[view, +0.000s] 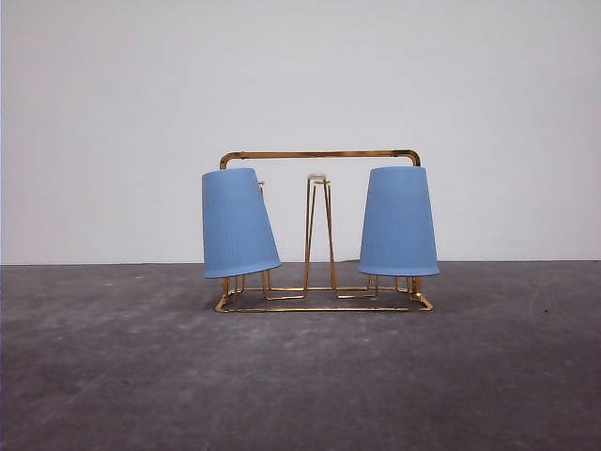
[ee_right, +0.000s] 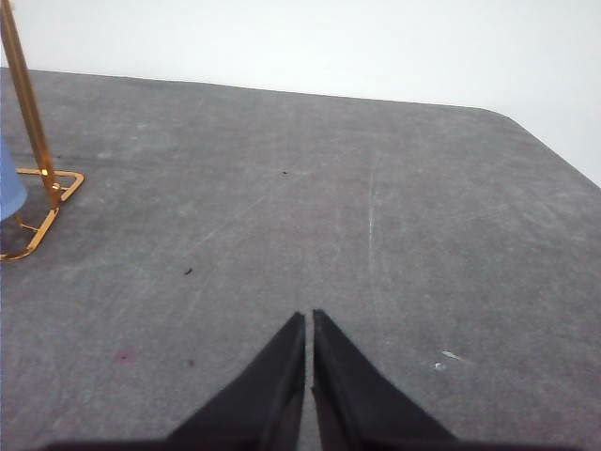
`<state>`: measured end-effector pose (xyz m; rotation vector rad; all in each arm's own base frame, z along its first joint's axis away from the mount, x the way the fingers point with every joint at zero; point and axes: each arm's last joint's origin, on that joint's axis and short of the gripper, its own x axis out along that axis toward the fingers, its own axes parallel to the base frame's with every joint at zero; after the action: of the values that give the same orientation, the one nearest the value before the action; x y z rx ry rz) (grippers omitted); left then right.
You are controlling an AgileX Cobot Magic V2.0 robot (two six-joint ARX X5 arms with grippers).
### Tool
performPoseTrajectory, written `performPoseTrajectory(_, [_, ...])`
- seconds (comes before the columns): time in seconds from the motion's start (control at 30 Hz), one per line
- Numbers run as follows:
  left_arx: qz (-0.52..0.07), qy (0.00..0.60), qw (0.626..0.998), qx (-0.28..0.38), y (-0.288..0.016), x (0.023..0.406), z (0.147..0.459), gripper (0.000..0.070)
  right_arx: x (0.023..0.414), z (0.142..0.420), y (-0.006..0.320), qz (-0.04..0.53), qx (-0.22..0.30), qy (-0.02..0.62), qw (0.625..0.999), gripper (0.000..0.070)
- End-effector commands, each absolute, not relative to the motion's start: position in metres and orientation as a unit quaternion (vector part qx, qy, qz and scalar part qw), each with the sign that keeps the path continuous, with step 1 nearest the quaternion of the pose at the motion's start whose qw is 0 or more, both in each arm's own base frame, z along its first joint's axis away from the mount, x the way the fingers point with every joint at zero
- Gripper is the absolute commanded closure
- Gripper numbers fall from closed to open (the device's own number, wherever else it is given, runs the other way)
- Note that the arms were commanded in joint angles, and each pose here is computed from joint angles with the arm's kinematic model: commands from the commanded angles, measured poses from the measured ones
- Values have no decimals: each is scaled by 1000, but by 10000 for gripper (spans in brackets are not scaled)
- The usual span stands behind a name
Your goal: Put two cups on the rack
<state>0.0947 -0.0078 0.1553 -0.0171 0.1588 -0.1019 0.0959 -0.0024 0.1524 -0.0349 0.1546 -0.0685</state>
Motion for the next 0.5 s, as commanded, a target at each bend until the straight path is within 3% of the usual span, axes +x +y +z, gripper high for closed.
performPoseTrajectory(0.0, [-51,89,995,-12,-8,95,150,674,96,153,-2,-35,-19,73,997,689])
performPoseTrajectory(0.47, [-51,89,995,-12,-8,95,150,674,96,153,-2,-35,-19,73,997,689])
